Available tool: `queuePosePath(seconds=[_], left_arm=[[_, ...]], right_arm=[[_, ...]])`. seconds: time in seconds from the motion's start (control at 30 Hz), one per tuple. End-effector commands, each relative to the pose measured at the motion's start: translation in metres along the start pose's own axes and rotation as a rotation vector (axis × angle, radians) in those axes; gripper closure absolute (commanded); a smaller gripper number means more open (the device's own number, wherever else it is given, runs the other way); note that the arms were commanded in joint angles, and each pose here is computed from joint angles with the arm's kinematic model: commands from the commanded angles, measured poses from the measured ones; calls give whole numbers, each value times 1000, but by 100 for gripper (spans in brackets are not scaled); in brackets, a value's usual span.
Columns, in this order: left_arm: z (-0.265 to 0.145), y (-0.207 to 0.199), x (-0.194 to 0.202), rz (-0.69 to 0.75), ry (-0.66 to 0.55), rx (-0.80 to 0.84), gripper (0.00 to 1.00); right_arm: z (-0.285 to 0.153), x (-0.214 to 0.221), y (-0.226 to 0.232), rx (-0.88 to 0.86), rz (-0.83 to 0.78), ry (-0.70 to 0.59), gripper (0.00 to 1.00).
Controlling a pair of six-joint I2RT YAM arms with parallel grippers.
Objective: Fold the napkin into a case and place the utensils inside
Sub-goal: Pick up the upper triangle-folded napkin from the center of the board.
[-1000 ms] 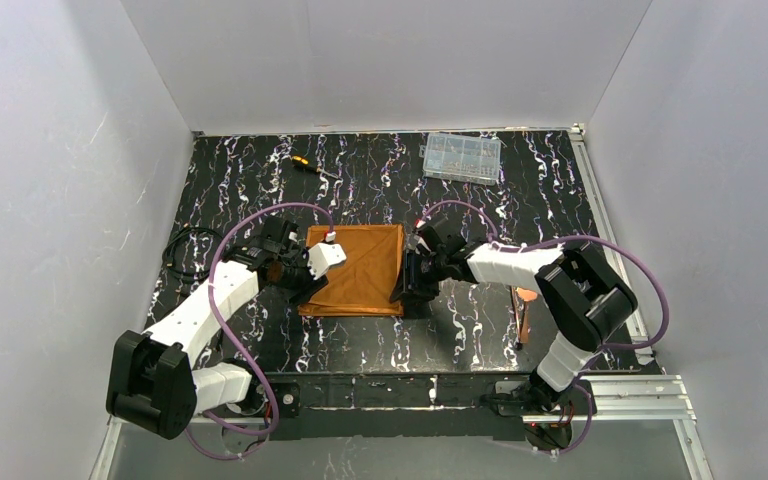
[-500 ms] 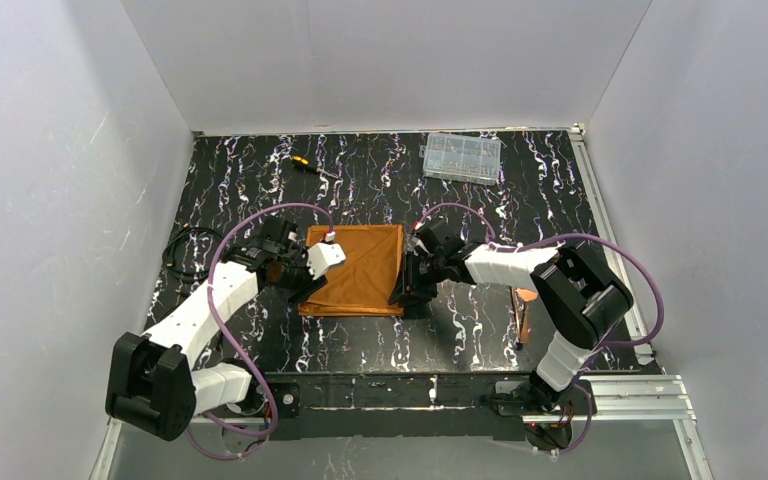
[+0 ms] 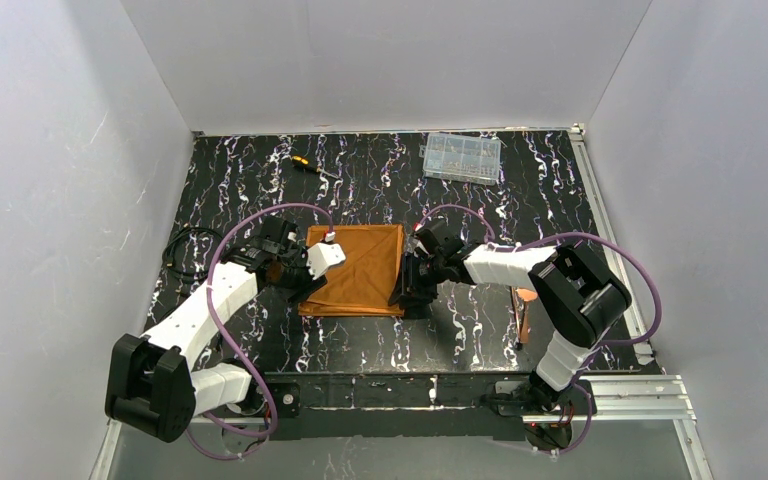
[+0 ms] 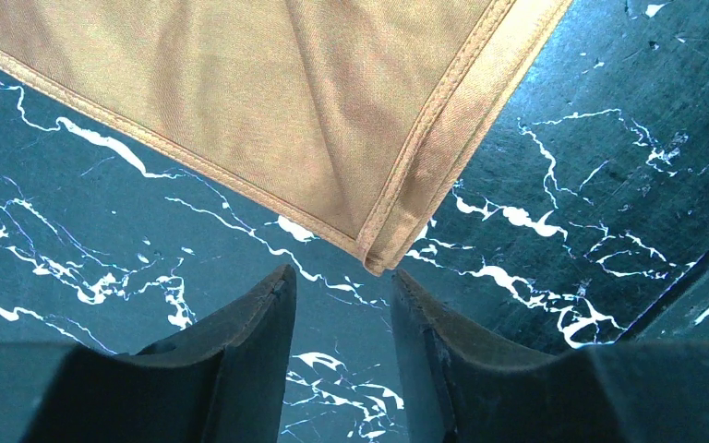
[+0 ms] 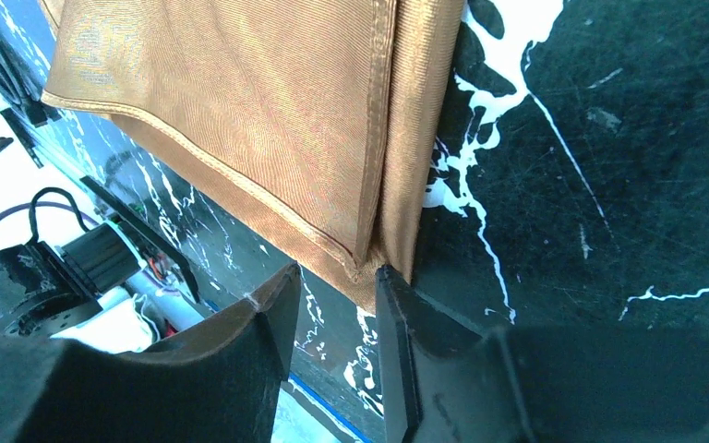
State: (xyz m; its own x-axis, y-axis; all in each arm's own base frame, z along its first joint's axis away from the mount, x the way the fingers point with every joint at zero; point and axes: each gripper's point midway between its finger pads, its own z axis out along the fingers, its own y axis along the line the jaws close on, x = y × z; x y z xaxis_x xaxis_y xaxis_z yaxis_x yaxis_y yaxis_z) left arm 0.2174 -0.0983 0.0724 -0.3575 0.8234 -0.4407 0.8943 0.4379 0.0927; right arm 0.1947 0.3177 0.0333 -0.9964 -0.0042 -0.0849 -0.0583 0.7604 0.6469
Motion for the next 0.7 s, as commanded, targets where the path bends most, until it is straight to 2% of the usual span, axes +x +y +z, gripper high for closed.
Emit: queuePosePath(seconds=[0.0,0.43,0.67], left_arm=[[-3,-4,0,14,-8,5,60],[6,3,-2,-11,10,7,60],[7,2,0,-5,9,5,60]], right_arm=[[-4,2,-1,16,-1,-7,55],[2,-3,-2,12,10,-29,57],[5,-4,-2,2,17,-32,64]])
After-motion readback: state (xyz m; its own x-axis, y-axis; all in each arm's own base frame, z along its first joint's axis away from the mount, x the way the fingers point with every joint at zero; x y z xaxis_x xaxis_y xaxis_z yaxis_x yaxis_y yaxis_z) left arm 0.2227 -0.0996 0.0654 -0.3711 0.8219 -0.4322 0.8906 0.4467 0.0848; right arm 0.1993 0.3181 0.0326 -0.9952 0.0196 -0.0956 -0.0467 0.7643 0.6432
